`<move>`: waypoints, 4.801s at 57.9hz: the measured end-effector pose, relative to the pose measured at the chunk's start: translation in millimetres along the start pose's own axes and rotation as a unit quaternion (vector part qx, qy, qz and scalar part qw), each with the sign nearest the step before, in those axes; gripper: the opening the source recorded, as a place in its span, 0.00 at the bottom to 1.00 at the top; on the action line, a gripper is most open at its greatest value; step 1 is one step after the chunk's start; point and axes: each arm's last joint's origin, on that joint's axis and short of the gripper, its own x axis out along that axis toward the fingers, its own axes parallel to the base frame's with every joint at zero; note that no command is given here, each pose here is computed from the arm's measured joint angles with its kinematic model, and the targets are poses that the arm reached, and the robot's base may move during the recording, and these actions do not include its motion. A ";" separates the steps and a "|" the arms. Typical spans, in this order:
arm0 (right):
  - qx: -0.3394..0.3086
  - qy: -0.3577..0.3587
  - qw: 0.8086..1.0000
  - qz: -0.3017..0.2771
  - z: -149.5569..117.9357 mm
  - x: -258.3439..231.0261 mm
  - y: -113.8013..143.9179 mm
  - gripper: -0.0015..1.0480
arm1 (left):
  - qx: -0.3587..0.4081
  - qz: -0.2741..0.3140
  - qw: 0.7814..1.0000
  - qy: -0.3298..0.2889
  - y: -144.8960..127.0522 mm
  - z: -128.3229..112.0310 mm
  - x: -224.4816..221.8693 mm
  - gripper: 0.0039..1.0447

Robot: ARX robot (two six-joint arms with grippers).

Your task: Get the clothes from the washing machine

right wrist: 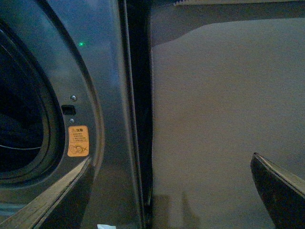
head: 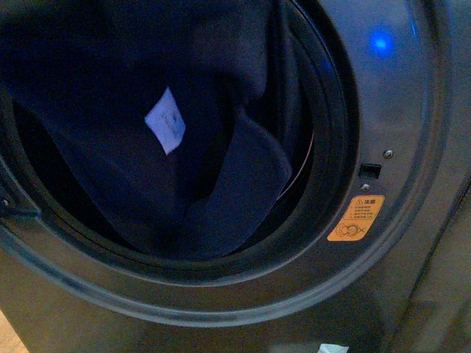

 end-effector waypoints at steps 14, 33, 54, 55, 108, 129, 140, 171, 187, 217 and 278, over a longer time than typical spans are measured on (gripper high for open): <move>0.000 0.000 1.000 0.000 0.0 0.0 0.0 0.93 | 0.006 -0.030 0.999 -0.028 -4.1 56.4 38.1 0.05; 0.000 0.000 1.000 0.000 0.0 0.0 0.0 0.93 | -0.001 -0.060 0.997 -0.054 -18.6 109.0 82.3 0.05; 0.000 0.000 1.000 0.000 0.0 0.0 0.0 0.93 | -0.021 -0.054 0.998 -0.036 -20.8 132.0 131.6 0.05; 0.000 0.000 1.000 0.000 0.0 0.0 0.0 0.93 | -0.021 -0.054 0.998 -0.036 -20.7 132.4 132.2 0.05; 0.089 -0.105 0.942 0.306 71.1 10.5 -9.8 0.93 | -0.026 -0.050 0.997 -0.045 -19.5 137.9 131.1 0.05; 0.105 -0.054 0.901 0.418 70.5 80.5 9.4 0.93 | -0.026 -0.050 0.997 -0.045 -19.5 137.9 131.1 0.05; 0.098 -0.046 0.893 0.436 61.9 99.4 27.9 0.93 | -0.026 -0.050 0.997 -0.045 -19.5 137.9 131.1 0.05; 0.119 -0.059 0.904 0.406 74.4 123.1 74.0 0.93 | -0.027 -0.050 0.997 -0.045 -19.4 137.9 131.1 0.05; 0.125 -0.066 0.932 0.333 82.1 143.4 85.0 0.93 | -0.027 -0.050 0.997 -0.045 -19.4 137.9 131.1 0.05; 0.119 -0.073 0.952 0.274 90.4 161.0 99.0 0.59 | -0.026 -0.050 0.997 -0.045 -19.4 138.2 130.9 0.05; 0.117 -0.331 0.928 0.122 215.4 84.5 -34.0 0.04 | -0.029 -0.049 0.997 -0.050 -18.9 141.2 129.0 0.95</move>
